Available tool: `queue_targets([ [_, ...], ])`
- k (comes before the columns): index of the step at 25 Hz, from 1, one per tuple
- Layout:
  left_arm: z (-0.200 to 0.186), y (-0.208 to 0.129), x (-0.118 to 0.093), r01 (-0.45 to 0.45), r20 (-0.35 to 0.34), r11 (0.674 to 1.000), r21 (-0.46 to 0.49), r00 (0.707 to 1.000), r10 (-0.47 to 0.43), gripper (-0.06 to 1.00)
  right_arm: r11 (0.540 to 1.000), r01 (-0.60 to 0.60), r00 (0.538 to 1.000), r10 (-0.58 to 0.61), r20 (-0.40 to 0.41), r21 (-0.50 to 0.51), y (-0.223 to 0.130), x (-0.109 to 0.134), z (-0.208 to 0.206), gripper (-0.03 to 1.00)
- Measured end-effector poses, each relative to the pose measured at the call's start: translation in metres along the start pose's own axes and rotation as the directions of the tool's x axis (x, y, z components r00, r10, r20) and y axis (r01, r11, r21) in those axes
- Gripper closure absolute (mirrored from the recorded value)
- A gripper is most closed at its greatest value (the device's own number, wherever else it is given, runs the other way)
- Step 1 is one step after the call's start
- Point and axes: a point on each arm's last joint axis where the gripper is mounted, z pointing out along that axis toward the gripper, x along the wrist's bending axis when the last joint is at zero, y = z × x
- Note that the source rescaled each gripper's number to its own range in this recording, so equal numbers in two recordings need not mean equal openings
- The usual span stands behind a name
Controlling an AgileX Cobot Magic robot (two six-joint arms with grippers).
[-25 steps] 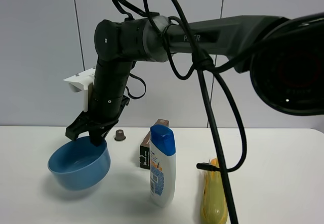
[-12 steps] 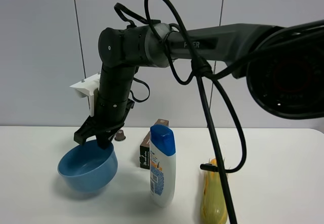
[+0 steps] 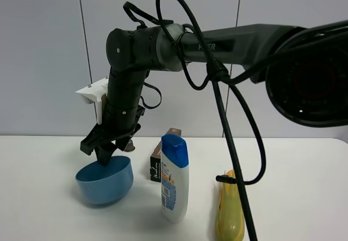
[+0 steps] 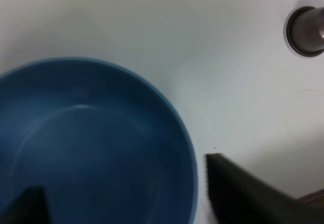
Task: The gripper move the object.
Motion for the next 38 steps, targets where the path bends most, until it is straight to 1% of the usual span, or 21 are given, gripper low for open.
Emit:
queue_targets([
  [1, 0.0, 0.0, 0.0, 0.0, 0.0, 1.0, 0.0, 1.0, 0.0, -0.06, 1.0, -0.001, 1.0, 0.001, 0.0, -0.001, 0.0, 0.0, -0.001, 0.27],
  [4, 0.0, 0.0, 0.0, 0.0, 0.0, 1.0, 0.0, 1.0, 0.0, -0.06, 1.0, -0.005, 1.0, 0.005, 0.004, -0.007, 0.001, -0.002, -0.004, 0.22],
  [8, 0.0, 0.0, 0.0, 0.0, 0.0, 1.0, 0.0, 1.0, 0.0, -0.06, 1.0, -0.006, 1.0, 0.007, 0.013, -0.028, 0.003, -0.003, -0.012, 0.2],
  [11, 0.0, 0.0, 0.0, 0.0, 0.0, 1.0, 0.0, 1.0, 0.0, -0.06, 0.998, -0.004, 1.0, 0.006, 0.025, -0.059, 0.008, -0.004, -0.027, 0.2],
  [14, 0.0, 0.0, 0.0, 0.0, 0.0, 1.0, 0.0, 1.0, 0.0, -0.06, 0.994, -0.001, 0.999, 0.006, 0.045, -0.108, 0.014, -0.006, -0.052, 0.2],
  [19, 0.0, 0.0, 0.0, 0.0, 0.0, 1.0, 0.0, 1.0, 0.0, -0.06, 0.977, 0.009, 0.996, 0.01, 0.089, -0.214, 0.024, -0.007, -0.107, 0.2],
  [24, 0.0, 0.0, 0.0, 0.0, 0.0, 1.0, 0.0, 1.0, 0.0, -0.06, 0.947, -0.035, 0.99, 0.076, 0.118, -0.32, 0.027, -0.008, -0.16, 0.21],
  [26, 0.0, 0.0, 0.0, 0.0, 0.0, 1.0, 0.0, 1.0, 0.0, -0.06, 0.939, -0.039, 0.985, 0.093, 0.142, -0.342, 0.026, -0.012, -0.175, 0.21],
  [28, 0.0, 0.0, 0.0, 0.0, 0.0, 1.0, 0.0, 1.0, 0.0, -0.06, 0.936, -0.047, 0.976, 0.117, 0.182, -0.35, 0.022, -0.019, -0.189, 0.21],
  [31, 0.0, 0.0, 0.0, 0.0, 0.0, 1.0, 0.0, 1.0, 0.0, -0.06, 0.94, -0.073, 0.96, 0.157, 0.233, -0.334, 0.012, -0.03, -0.206, 0.21],
  [35, 0.0, 0.0, 0.0, 0.0, 0.0, 1.0, 0.0, 1.0, 0.0, -0.06, 0.94, -0.097, 0.945, 0.19, 0.266, -0.326, 0.002, -0.035, -0.231, 0.21],
  [38, 0.0, 0.0, 0.0, 0.0, 0.0, 1.0, 0.0, 1.0, 0.0, -0.06, 0.939, -0.1, 0.94, 0.198, 0.279, -0.33, -0.004, -0.034, -0.251, 0.21],
])
